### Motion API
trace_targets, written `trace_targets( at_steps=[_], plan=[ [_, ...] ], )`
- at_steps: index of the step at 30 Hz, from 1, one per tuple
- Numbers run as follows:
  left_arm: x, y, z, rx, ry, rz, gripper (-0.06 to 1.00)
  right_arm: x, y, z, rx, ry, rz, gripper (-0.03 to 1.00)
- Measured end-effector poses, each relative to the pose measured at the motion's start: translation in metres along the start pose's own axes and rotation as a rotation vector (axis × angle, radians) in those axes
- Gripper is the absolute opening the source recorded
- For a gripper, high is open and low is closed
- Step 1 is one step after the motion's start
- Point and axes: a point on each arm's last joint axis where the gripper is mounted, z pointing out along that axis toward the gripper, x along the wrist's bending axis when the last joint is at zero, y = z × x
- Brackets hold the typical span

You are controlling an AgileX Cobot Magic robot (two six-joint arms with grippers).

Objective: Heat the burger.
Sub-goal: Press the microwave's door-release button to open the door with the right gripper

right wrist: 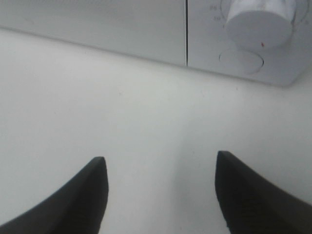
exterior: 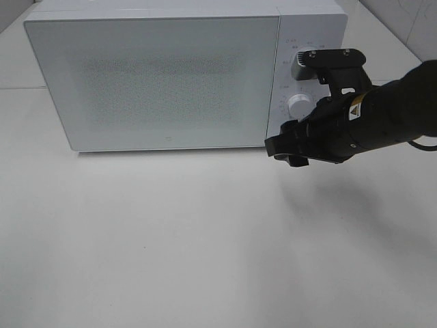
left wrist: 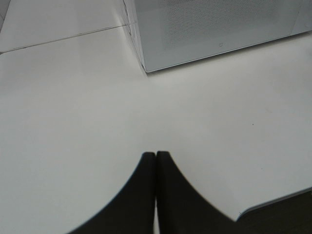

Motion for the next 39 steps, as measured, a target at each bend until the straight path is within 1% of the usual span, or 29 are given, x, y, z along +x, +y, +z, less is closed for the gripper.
trace_targets(
  at_steps=[1,2,3,4,6,7,8,9,10,11,12,13,14,15,16,17,18,19,20,22,25,27,30,32,33,34,37,39],
  plan=[
    [0.000,0.000,0.000,0.000,0.000,0.000,0.00,-0.003,0.001,-0.002,0.058,-0.014,0.001,0.60],
    [0.000,0.000,0.000,0.000,0.000,0.000,0.00,-0.003,0.001,-0.002,0.058,-0.014,0.001,0.60],
    [0.000,0.000,0.000,0.000,0.000,0.000,0.00,-0.010,0.005,-0.005,0.099,-0.033,0.020,0.60],
    [0.000,0.000,0.000,0.000,0.000,0.000,0.00,-0.010,0.005,-0.005,0.099,-0.033,0.020,0.60],
    [0.000,0.000,0.000,0.000,0.000,0.000,0.00,-0.028,0.009,-0.009,0.157,-0.073,0.069,0.60],
    [0.000,0.000,0.000,0.000,0.000,0.000,0.00,-0.028,0.009,-0.009,0.157,-0.073,0.069,0.60],
    [0.000,0.000,0.000,0.000,0.000,0.000,0.00,-0.043,0.012,-0.013,0.186,-0.103,0.112,0.60],
    [0.000,0.000,0.000,0.000,0.000,0.000,0.00,-0.043,0.012,-0.013,0.186,-0.103,0.112,0.60],
    [0.000,0.000,0.000,0.000,0.000,0.000,0.00,-0.057,0.012,-0.016,0.217,-0.129,0.150,0.60],
    [0.000,0.000,0.000,0.000,0.000,0.000,0.00,-0.057,0.012,-0.016,0.217,-0.129,0.150,0.60],
    [0.000,0.000,0.000,0.000,0.000,0.000,0.00,-0.070,0.012,-0.020,0.246,-0.153,0.189,0.60],
    [0.000,0.000,0.000,0.000,0.000,0.000,0.00,-0.070,0.012,-0.020,0.246,-0.153,0.189,0.60],
    [0.000,0.000,0.000,0.000,0.000,0.000,0.00,-0.081,0.009,-0.025,0.275,-0.172,0.225,0.60],
    [0.000,0.000,0.000,0.000,0.000,0.000,0.00,-0.086,0.007,-0.029,0.286,-0.183,0.244,0.60],
    [0.000,0.000,0.000,0.000,0.000,0.000,0.00,-0.086,0.007,-0.029,0.286,-0.183,0.244,0.60],
    [0.000,0.000,0.000,0.000,0.000,0.000,0.00,-0.092,0.005,-0.039,0.303,-0.196,0.269,0.60],
    [0.000,0.000,0.000,0.000,0.000,0.000,0.00,-0.092,0.005,-0.039,0.303,-0.196,0.269,0.60],
    [0.000,0.000,0.000,0.000,0.000,0.000,0.00,-0.095,0.006,-0.052,0.301,-0.206,0.284,0.60],
    [0.000,0.000,0.000,0.000,0.000,0.000,0.00,-0.095,0.006,-0.052,0.301,-0.206,0.284,0.60],
    [0.000,0.000,0.000,-0.001,0.000,0.000,0.00,-0.091,0.008,-0.085,0.267,-0.219,0.282,0.60],
    [0.000,0.000,0.000,-0.001,0.000,0.000,0.00,-0.090,0.008,-0.092,0.263,-0.223,0.282,0.60],
    [0.000,0.000,0.000,-0.001,0.000,0.000,0.00,-0.085,0.006,-0.127,0.224,-0.252,0.270,0.60],
    [0.000,0.000,0.000,-0.001,0.000,0.000,0.00,-0.083,0.006,-0.136,0.210,-0.256,0.268,0.60],
    [0.000,0.000,0.000,-0.001,0.000,0.000,0.00,-0.076,-0.003,-0.166,0.204,-0.267,0.276,0.60],
    [0.000,0.000,0.000,-0.001,0.000,0.000,0.00,-0.076,-0.003,-0.166,0.204,-0.267,0.276,0.60],
    [0.000,0.000,0.000,-0.001,0.000,0.000,0.00,-0.073,-0.007,-0.179,0.201,-0.271,0.279,0.60],
    [0.000,0.000,0.000,-0.001,0.000,0.000,0.00,-0.072,-0.009,-0.184,0.196,-0.272,0.280,0.60],
    [0.000,0.000,0.000,-0.001,0.000,0.000,0.00,-0.064,-0.028,-0.206,0.164,-0.277,0.280,0.60]
  ],
)
